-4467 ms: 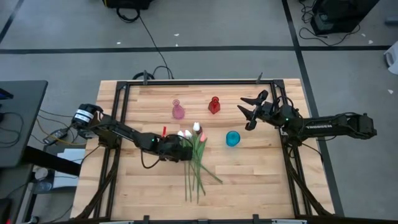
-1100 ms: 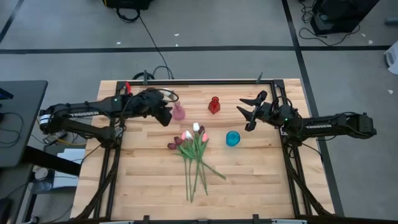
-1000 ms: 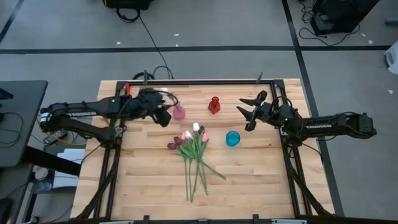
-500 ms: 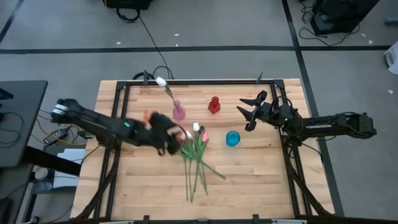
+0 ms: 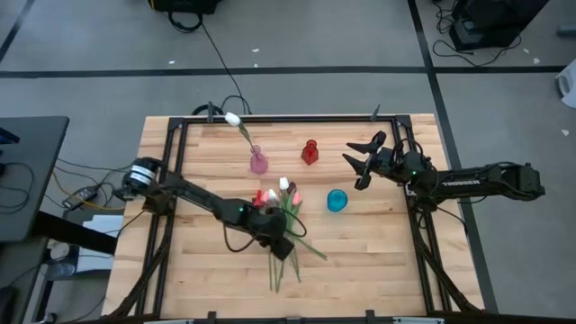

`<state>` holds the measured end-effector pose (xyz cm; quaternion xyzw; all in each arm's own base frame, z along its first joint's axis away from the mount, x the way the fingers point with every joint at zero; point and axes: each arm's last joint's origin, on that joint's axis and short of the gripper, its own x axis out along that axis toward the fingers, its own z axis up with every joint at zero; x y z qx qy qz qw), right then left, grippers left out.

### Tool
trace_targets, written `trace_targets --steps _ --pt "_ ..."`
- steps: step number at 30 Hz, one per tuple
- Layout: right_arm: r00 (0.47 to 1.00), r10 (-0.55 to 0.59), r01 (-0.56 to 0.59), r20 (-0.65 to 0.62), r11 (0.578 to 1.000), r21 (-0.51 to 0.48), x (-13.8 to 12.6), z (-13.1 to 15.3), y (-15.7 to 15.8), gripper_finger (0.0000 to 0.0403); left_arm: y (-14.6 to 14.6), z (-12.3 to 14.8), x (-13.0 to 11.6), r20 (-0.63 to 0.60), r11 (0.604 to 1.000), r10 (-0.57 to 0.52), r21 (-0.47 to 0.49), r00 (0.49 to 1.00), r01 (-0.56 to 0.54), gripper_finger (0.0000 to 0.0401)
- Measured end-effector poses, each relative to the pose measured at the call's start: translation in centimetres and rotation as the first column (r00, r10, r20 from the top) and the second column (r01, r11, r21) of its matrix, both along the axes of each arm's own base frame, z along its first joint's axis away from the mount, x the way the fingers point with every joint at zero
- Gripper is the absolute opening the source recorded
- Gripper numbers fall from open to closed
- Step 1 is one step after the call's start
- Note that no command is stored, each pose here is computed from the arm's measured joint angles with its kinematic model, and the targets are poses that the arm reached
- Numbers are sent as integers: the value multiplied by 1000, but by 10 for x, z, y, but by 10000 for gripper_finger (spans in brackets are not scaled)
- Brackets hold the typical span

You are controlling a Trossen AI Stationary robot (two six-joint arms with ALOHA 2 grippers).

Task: Sort flowers into vase by color
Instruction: Put the white tulip into the pink vase

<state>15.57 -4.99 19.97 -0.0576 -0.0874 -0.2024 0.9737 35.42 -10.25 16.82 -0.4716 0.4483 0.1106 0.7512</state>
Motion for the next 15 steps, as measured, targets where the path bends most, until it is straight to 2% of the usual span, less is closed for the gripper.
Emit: trace_targets --steps 6,10,15 --pt "1000 6 -6 -6 1000 1 0 -1 0 187 16 -3 5 -17 976 219 -13 976 -219 161" --pt "1000 7 -7 -6 1000 1 0 -1 0 187 24 -3 6 -34 960 278 -34 960 -279 161" --pt "1000 7 -7 -5 1000 0 0 0 0 187 29 -3 7 -61 951 295 -73 954 -299 161"
